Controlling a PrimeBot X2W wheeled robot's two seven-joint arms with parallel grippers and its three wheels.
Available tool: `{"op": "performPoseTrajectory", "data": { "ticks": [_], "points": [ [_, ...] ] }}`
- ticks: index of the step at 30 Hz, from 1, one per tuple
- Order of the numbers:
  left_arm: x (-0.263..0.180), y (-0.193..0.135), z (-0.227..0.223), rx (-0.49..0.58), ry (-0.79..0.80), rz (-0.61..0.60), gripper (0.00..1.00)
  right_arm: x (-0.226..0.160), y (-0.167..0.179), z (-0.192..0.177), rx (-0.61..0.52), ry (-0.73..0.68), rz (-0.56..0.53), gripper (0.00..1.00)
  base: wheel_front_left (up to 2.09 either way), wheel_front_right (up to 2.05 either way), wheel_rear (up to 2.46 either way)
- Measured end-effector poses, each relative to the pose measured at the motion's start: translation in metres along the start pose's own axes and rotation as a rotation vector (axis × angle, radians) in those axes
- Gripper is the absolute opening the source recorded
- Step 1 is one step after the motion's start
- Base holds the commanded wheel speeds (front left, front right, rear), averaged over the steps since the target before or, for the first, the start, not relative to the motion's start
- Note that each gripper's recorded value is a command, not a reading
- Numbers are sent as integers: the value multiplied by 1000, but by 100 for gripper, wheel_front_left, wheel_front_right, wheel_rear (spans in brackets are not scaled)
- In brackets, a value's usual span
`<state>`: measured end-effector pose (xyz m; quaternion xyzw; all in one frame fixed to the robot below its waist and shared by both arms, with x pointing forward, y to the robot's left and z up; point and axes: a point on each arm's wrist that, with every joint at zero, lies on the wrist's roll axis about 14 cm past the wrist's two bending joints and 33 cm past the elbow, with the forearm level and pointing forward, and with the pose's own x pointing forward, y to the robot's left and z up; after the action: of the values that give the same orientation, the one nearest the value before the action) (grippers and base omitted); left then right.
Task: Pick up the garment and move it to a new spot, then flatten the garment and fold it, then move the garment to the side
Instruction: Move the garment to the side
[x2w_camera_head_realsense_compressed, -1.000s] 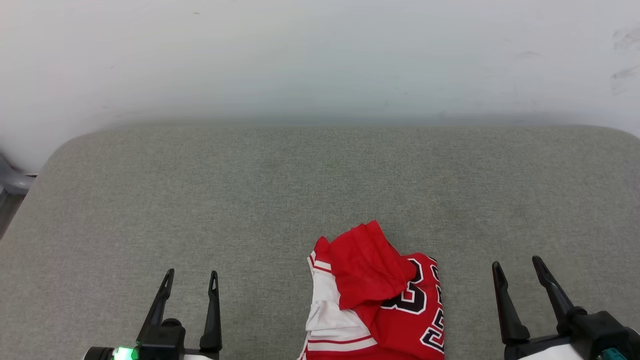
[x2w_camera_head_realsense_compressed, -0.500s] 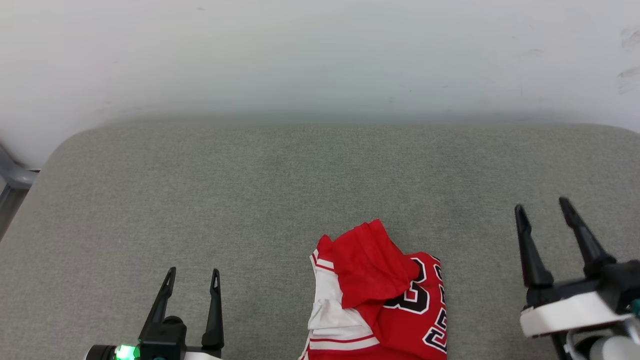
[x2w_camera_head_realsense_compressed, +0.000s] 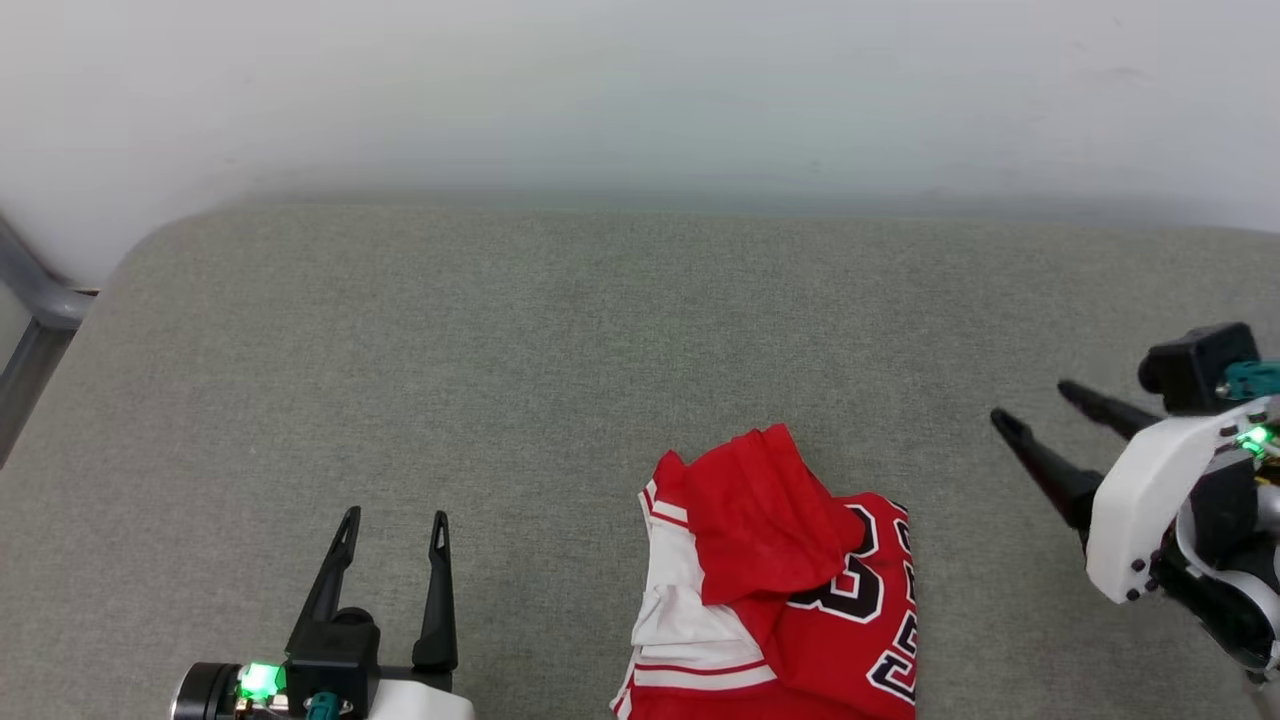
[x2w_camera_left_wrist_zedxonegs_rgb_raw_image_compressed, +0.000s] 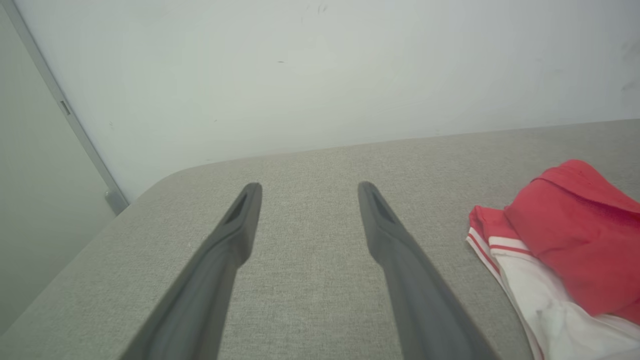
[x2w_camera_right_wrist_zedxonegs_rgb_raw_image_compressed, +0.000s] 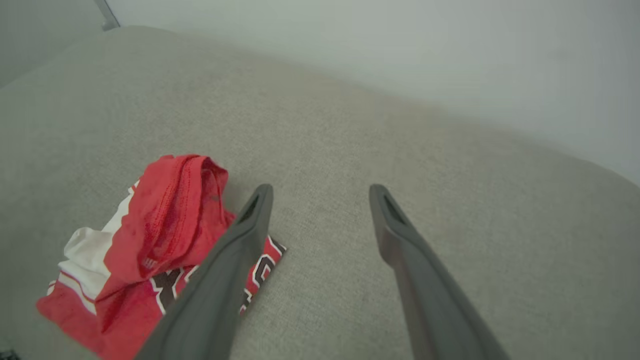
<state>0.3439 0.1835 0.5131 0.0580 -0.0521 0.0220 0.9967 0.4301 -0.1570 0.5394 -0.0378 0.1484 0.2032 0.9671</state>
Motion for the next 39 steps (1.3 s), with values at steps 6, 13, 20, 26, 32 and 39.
{"op": "performPoseTrajectory", "data": {
  "ticks": [6, 13, 20, 26, 32, 39],
  "points": [
    [4, 1, -4, -8, 11, 9, 100, 5, 27, -68, 155, 334, 139, 100, 0, 0, 0],
    [10, 3, -10, -8, 32, 23, 100, 10, 59, -120, 278, 509, 230, 100, 0, 0, 0],
    [20, 5, -16, -4, 46, 29, 100, 24, 84, -153, 349, 594, 281, 100, 0, 0, 0],
    [23, 8, -20, -4, 58, 45, 100, 31, 108, -172, 359, 630, 332, 100, 0, 0, 0],
    [21, 12, -21, -4, 63, 58, 100, 32, 114, -173, 310, 593, 351, 0, 0, 0, 0],
    [17, 9, -18, -11, 54, 53, 100, 35, 99, -146, 181, 454, 330, 0, 0, 0, 0]
  ]
}}
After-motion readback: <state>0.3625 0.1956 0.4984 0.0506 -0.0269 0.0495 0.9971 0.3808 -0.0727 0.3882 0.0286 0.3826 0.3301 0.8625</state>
